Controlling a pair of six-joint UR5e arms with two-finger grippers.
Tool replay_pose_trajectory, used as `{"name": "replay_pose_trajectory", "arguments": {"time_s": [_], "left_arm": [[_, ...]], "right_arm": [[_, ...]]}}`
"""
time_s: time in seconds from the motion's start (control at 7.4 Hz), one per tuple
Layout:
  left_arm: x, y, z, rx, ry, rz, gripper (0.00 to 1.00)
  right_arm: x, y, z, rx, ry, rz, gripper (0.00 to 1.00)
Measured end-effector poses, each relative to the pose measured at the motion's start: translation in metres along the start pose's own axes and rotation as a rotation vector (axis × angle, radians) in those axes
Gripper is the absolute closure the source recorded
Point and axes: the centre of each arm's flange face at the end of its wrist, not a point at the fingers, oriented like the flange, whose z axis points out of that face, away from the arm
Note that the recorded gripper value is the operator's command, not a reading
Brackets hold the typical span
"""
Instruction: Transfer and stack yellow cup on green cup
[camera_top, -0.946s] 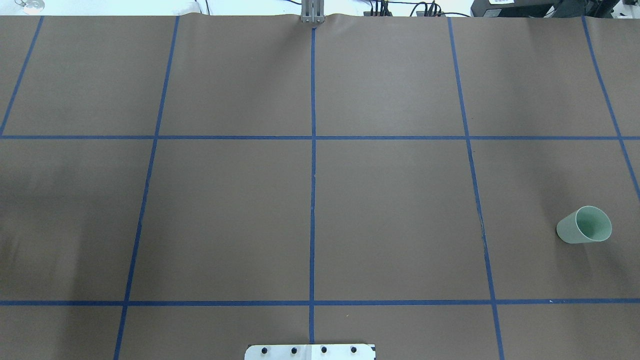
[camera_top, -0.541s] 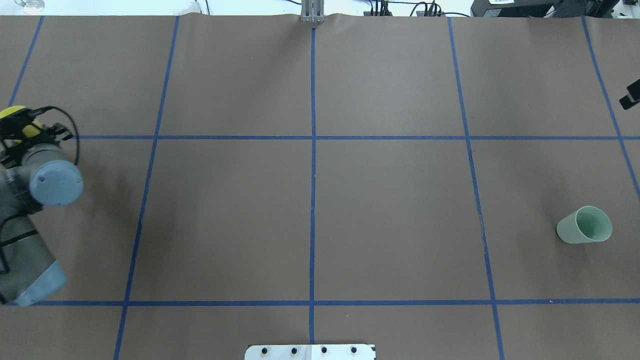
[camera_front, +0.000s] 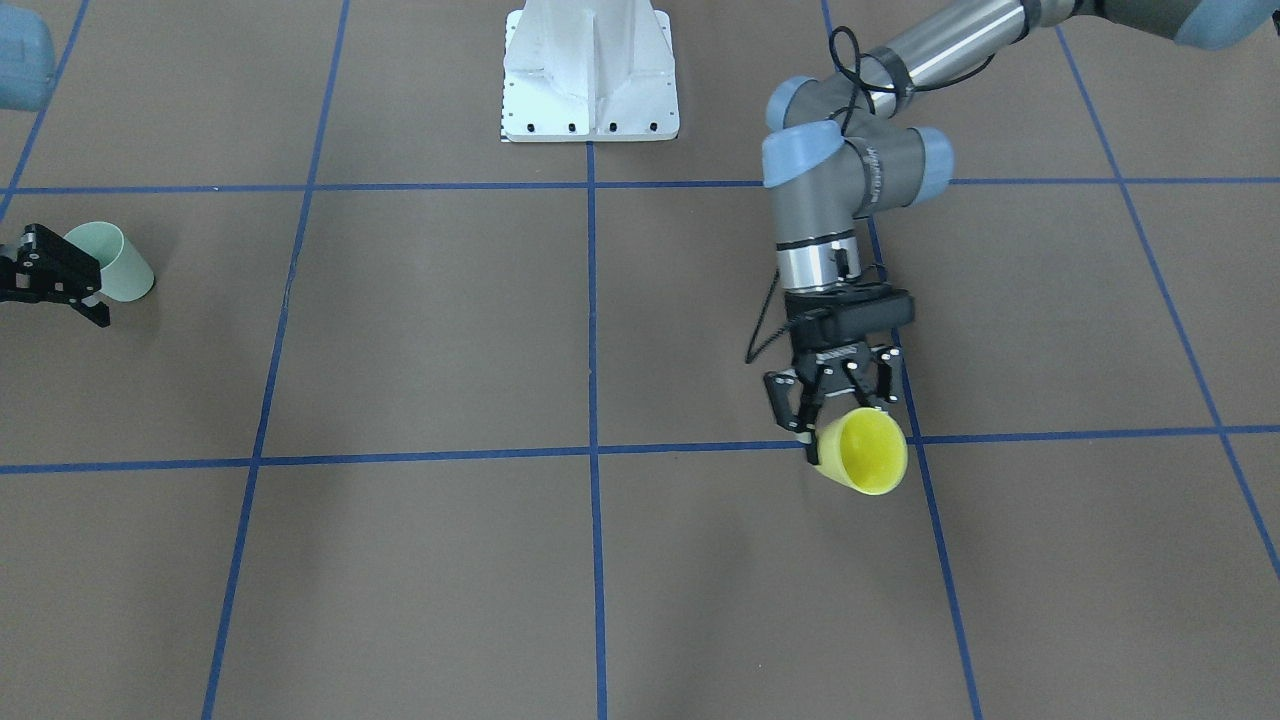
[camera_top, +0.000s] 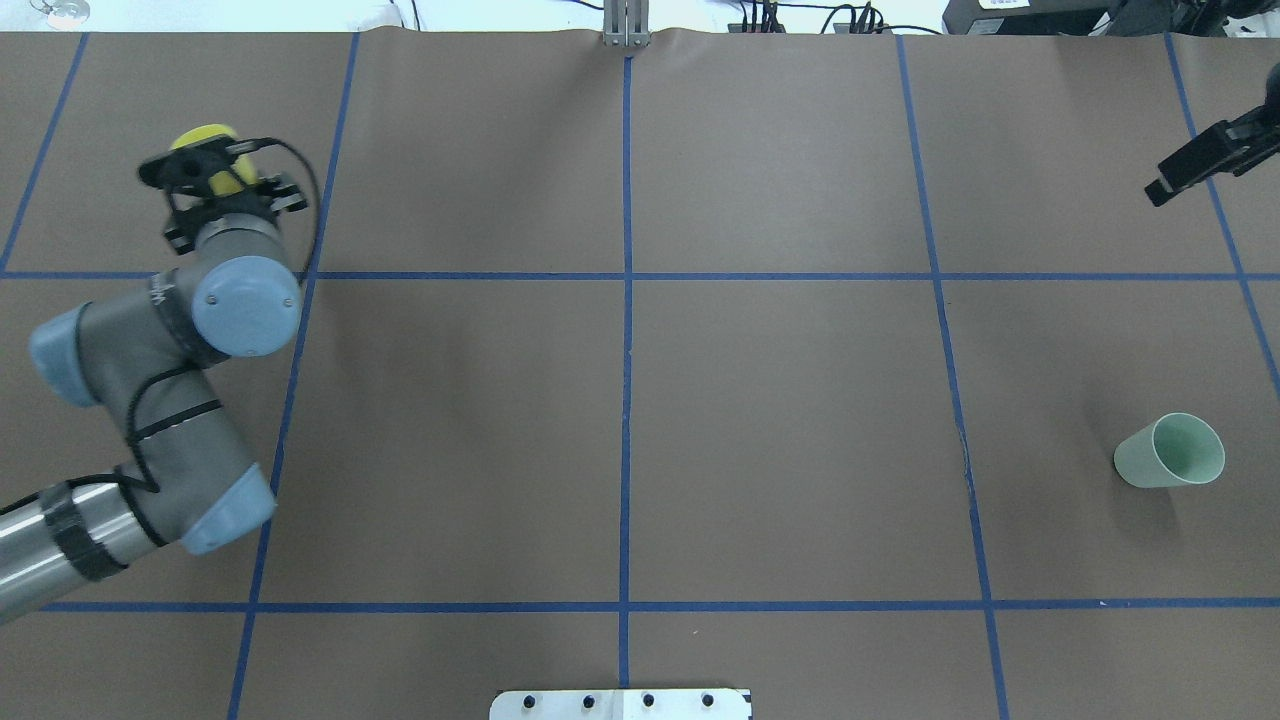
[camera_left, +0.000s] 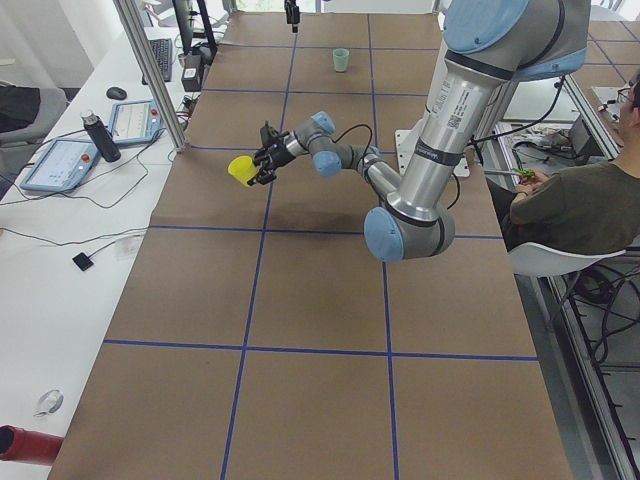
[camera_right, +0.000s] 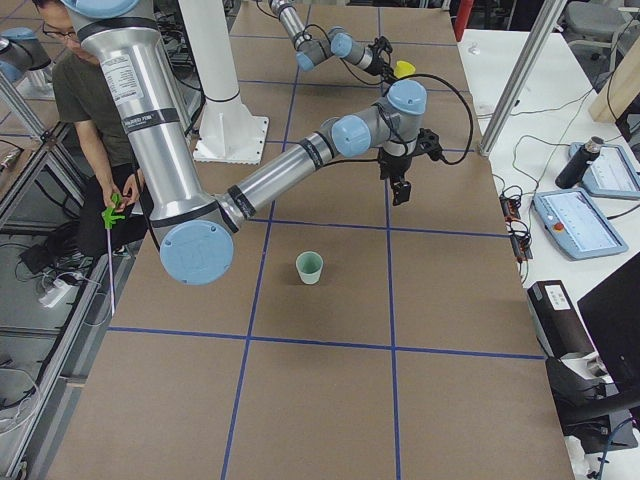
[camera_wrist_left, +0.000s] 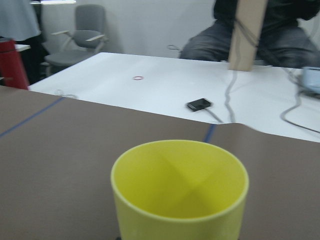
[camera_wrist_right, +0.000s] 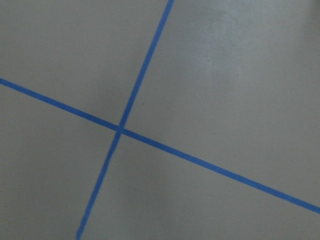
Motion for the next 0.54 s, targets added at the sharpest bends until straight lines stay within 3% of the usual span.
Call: {"name": "replay_pose_trajectory", "arguments": {"time_s": [0.14,0.27,0.54], "left_arm": [[0.046,0.026,-0.024,-0.009,0.138,0.077,0.86],[0.067,0.050,-0.040,0.006,0.260,0.170,0.78],[0.069,0.084,-0.046,0.084,0.506,0.316,0.83]], "right_arm": [[-0.028,-0.009,0.004,0.000,-0.019,0.027,0.00],[-0.056,-0.017,0.010,0.003,-0.040,0.050,0.00],[-0.093,-0.023,0.028,0.027,-0.091,0.081,0.00]]}}
